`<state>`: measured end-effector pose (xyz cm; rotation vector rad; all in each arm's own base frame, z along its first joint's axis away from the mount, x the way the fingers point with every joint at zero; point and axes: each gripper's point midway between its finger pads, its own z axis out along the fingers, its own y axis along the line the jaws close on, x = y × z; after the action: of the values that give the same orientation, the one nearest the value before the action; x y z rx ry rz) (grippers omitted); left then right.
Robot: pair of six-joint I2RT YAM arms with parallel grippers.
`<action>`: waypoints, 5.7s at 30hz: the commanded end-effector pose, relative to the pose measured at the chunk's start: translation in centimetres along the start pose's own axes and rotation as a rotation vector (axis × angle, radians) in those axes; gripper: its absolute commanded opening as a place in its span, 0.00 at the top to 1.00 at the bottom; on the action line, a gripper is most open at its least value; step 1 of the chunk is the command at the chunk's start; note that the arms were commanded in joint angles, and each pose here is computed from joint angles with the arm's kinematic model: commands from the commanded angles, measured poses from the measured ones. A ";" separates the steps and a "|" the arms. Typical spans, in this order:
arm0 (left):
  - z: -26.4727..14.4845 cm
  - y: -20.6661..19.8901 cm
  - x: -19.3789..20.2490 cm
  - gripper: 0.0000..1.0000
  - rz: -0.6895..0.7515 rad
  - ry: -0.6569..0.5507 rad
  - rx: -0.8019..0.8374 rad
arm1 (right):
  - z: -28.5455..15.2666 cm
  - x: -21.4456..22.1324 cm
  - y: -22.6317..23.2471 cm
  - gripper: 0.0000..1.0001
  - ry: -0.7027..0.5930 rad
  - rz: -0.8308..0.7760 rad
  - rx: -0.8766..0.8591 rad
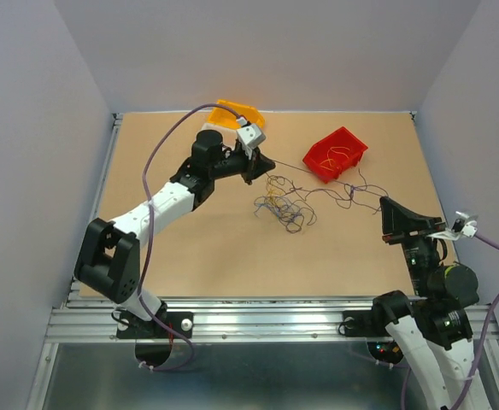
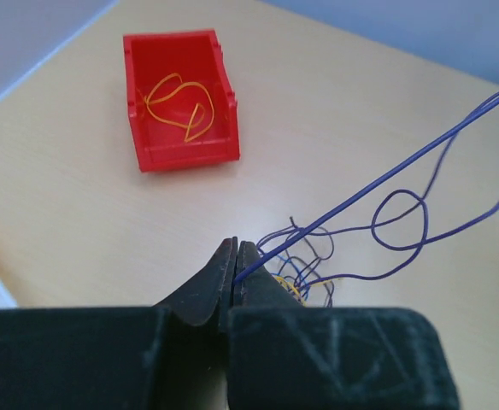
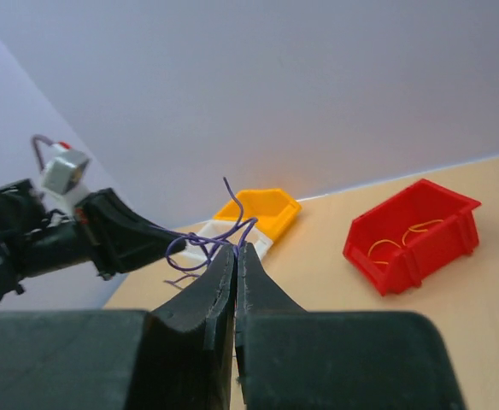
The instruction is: Untangle the cables
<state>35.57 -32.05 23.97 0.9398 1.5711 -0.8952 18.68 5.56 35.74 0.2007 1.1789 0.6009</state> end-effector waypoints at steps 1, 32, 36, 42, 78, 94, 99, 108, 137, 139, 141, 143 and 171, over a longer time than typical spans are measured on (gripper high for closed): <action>-5.8 7.8 -1.3 1.00 -0.078 -0.063 -0.370 | -2.8 -11.1 -2.2 0.99 -0.404 0.074 0.223; -15.3 -7.9 -24.9 1.00 0.222 -0.380 0.026 | 9.0 12.3 13.4 0.03 0.325 -0.028 -0.942; -16.4 -9.5 -29.0 1.00 0.224 -0.464 0.050 | 9.0 15.9 16.0 0.03 0.367 -0.043 -1.021; -17.2 -11.4 -34.9 1.00 0.188 -0.566 0.116 | 9.1 24.3 20.4 0.04 0.447 -0.080 -1.105; -26.5 -10.9 -31.3 1.00 0.356 -0.812 -0.320 | 4.9 27.8 21.1 0.00 0.408 0.010 -1.183; -22.0 -9.1 -25.8 1.00 0.231 -0.726 -0.236 | 9.4 28.3 20.1 0.00 0.203 0.017 -0.874; -20.9 -8.6 -24.9 1.00 0.213 -0.702 -0.222 | 10.0 27.2 18.8 0.00 0.156 -0.009 -0.797; -20.7 -8.9 -25.0 1.00 0.200 -0.700 -0.203 | 8.6 26.9 21.6 0.00 0.166 0.015 -0.975; -18.4 -8.7 -23.2 1.00 0.155 -0.646 -0.165 | 11.7 18.3 23.4 0.00 0.108 -0.023 -0.878; -18.4 -8.9 -23.4 1.00 0.157 -0.649 -0.161 | 12.3 18.5 23.5 0.00 0.116 -0.029 -0.867; -18.2 -9.1 -23.5 1.00 0.156 -0.651 -0.159 | 12.9 18.8 23.9 0.00 0.130 -0.035 -0.870; -18.1 -9.3 -23.6 1.00 0.159 -0.652 -0.159 | 13.0 19.5 24.3 0.00 0.142 -0.038 -0.886; -31.1 -7.7 -46.3 1.00 0.385 -1.017 -0.652 | 14.4 34.2 22.7 0.89 0.351 0.024 -0.820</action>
<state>23.51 -17.15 70.61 0.3511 0.7327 -0.5579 33.41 44.37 21.19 -0.6397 1.2812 1.0565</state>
